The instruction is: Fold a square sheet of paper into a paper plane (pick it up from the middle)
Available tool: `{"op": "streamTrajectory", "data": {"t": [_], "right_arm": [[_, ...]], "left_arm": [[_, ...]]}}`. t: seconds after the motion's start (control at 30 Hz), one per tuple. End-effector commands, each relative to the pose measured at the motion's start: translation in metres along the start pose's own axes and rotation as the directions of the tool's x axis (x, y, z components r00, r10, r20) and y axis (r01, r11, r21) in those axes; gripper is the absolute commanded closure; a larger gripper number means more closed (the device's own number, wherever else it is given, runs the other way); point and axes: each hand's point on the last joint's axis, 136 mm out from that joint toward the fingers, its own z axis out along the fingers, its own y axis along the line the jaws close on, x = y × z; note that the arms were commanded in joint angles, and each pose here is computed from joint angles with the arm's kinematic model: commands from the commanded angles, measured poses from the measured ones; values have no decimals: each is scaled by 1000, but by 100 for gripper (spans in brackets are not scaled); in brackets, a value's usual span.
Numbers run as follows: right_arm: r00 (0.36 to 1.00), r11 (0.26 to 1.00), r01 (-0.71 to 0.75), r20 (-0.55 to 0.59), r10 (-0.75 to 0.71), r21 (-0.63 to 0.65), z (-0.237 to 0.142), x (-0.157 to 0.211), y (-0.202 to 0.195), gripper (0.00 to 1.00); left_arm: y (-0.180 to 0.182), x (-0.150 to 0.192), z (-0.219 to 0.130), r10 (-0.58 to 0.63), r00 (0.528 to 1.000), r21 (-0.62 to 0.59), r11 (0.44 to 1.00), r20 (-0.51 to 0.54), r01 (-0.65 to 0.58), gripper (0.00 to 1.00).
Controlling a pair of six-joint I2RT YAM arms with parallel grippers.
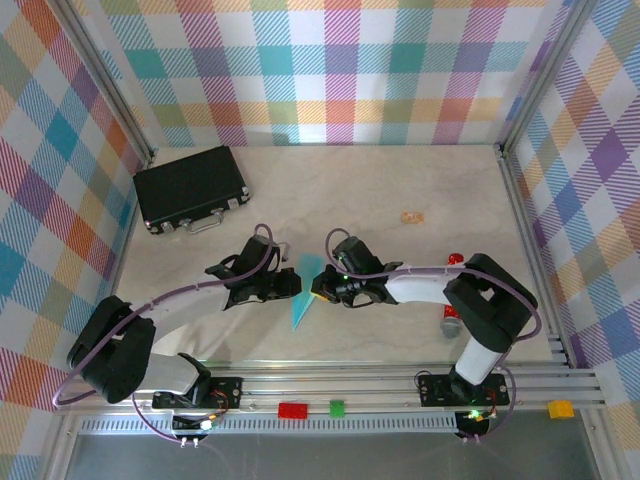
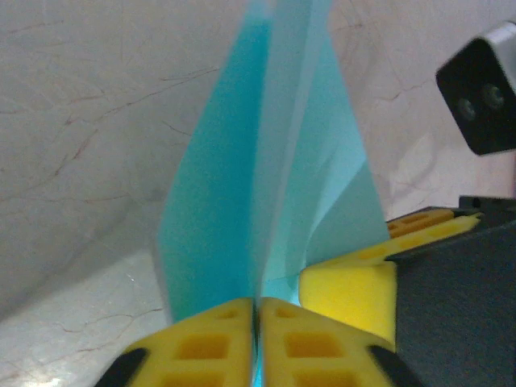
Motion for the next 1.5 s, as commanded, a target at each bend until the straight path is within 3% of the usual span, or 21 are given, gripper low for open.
{"op": "streamTrajectory", "data": {"t": [0.0, 0.23, 0.57, 1.2, 1.47], "right_arm": [[1000, 999, -9, -15, 9, -40, 5, 0, 10, 92], [999, 999, -42, -33, 41, -17, 15, 5, -7, 95], [998, 999, -39, -42, 39, 6, 19, 6, -14, 95], [998, 999, -36, -43, 36, 0, 17, 6, -11, 94], [999, 999, -31, -42, 30, -11, 16, 5, -7, 94]], "left_arm": [[9, 13, -3, 10, 999, -31, 999, -38, -11, 77], [2, 16, -13, 21, 999, 3, 1000, -31, -21, 63], [7, 20, -13, 21, 999, -12, 1000, -45, -22, 58], [8, 34, 14, 12, 990, 32, 999, -138, -8, 59], [15, 35, 22, 27, 988, 10, 1000, -154, -26, 69]]}}
